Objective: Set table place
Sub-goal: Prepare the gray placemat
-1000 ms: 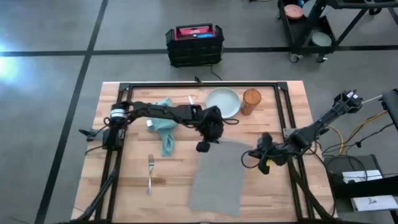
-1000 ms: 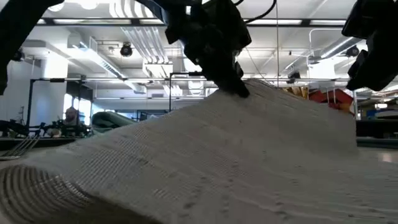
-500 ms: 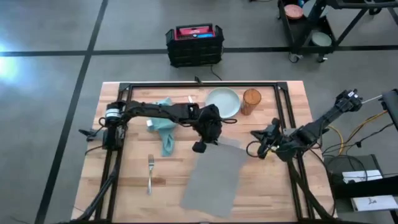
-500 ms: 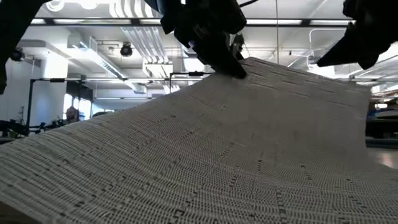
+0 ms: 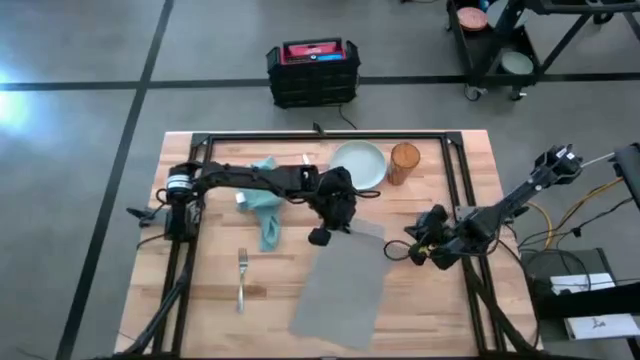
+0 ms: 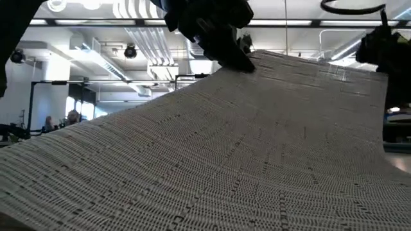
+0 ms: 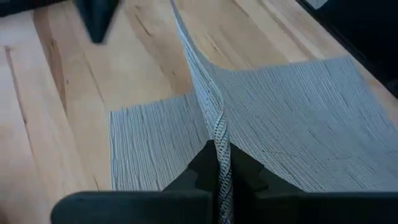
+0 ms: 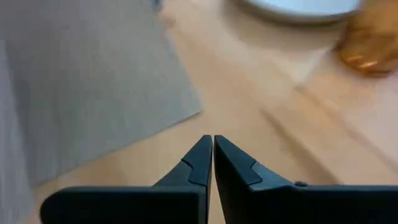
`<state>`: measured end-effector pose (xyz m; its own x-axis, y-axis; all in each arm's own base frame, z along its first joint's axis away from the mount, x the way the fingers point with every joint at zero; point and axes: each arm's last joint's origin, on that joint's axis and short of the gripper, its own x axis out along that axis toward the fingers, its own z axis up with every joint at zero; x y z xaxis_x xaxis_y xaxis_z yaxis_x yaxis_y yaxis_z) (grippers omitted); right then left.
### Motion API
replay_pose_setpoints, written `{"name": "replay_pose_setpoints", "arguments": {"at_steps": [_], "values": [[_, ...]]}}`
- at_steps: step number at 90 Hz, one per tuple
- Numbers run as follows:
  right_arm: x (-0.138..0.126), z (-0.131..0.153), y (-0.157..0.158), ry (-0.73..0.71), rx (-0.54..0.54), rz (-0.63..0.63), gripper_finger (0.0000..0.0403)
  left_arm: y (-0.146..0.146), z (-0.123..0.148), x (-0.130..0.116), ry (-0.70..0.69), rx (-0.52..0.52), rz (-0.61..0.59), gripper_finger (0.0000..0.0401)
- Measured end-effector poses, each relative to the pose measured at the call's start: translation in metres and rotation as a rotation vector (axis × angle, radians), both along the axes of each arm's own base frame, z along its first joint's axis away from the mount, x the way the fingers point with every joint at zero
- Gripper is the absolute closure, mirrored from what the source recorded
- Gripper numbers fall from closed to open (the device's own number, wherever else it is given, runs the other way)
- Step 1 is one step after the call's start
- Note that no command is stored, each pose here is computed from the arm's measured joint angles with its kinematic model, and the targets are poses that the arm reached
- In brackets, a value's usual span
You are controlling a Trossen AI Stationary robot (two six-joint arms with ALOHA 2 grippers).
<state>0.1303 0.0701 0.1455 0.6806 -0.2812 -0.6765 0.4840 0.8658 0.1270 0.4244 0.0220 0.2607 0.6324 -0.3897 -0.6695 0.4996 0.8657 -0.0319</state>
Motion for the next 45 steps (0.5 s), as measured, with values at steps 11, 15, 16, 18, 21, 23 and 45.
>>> {"name": "replay_pose_setpoints", "arguments": {"at_steps": [11,15,16,18,21,23,45], "values": [[0.009,-0.009,0.01,-0.115,-0.028,0.186,0.0401,0.0,0.004,-0.002,-0.011,0.002,-0.002,0.0401],[0.013,-0.008,0.015,-0.19,-0.045,0.253,0.0401,0.0,0.005,-0.002,-0.014,0.003,-0.002,0.0401],[0.013,-0.008,0.015,-0.207,-0.051,0.268,0.0401,0.0,0.005,-0.002,-0.015,0.003,-0.002,0.0401],[0.014,-0.007,0.017,-0.24,-0.061,0.293,0.0401,0.0,0.005,-0.002,-0.016,0.003,-0.002,0.0401],[0.016,-0.007,0.018,-0.281,-0.078,0.324,0.0401,0.0,0.005,-0.002,-0.015,0.001,0.0,0.0401],[0.017,-0.007,0.019,-0.298,-0.089,0.344,0.0401,0.0,0.005,-0.002,-0.014,0.0,0.001,0.0401],[0.035,-0.007,0.03,-0.315,-0.259,0.482,0.0401,0.0,0.011,0.004,-0.08,-0.025,0.036,0.0401]]}}
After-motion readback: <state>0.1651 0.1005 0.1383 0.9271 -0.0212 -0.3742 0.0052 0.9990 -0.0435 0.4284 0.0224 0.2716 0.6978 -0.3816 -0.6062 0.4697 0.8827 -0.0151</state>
